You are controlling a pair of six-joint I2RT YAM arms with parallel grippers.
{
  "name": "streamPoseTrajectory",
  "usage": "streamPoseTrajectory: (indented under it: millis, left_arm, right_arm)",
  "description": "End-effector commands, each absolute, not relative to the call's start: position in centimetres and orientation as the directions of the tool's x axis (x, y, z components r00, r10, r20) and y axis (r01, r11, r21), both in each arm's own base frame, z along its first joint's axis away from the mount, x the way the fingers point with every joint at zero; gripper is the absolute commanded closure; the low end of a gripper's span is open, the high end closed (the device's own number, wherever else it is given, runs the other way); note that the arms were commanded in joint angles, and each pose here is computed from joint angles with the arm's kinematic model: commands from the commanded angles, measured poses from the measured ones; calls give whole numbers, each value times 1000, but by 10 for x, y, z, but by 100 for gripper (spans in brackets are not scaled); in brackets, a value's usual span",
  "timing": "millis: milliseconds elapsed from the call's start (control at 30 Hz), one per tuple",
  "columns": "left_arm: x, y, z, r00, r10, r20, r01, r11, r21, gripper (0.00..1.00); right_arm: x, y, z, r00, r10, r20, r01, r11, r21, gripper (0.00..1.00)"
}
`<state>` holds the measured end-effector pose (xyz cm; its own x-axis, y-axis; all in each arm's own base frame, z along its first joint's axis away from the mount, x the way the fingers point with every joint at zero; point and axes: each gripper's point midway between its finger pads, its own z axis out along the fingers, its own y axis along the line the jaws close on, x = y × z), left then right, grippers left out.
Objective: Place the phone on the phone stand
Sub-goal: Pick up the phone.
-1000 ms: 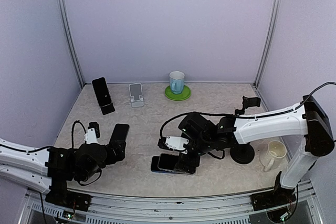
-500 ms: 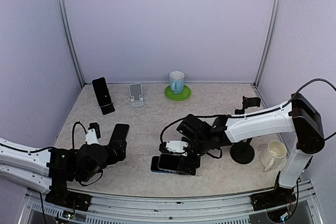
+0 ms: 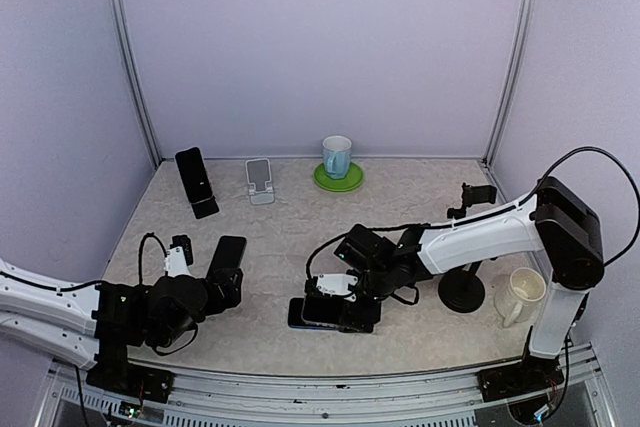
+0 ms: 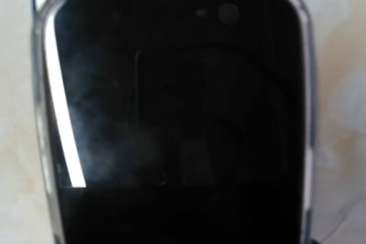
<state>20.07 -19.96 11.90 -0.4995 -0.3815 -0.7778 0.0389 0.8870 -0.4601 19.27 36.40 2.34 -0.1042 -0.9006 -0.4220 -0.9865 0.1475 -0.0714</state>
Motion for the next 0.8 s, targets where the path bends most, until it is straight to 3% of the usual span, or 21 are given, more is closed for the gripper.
streamPoseTrajectory:
  millis: [0, 233, 400, 767]
  left_arm:
    - [199, -201, 119, -496, -399, -771, 41, 876, -480, 1]
    - [200, -201, 117, -500, -399, -768, 39, 876, -481, 1]
    - [200, -206, 119, -507, -413, -756, 40, 865, -500, 1]
    - [198, -233, 141, -564, -483, -670, 23, 801, -598, 1]
  right_arm:
    - [195, 364, 20, -107, -901, -420, -987, 148, -66, 25]
    - [194, 367, 31, -103, -887, -451, -987, 147, -64, 46]
    - [201, 373, 53, -93, -853, -513, -978, 174, -112, 49]
    - [234, 370, 119, 31, -789, -614, -834, 318, -451, 49]
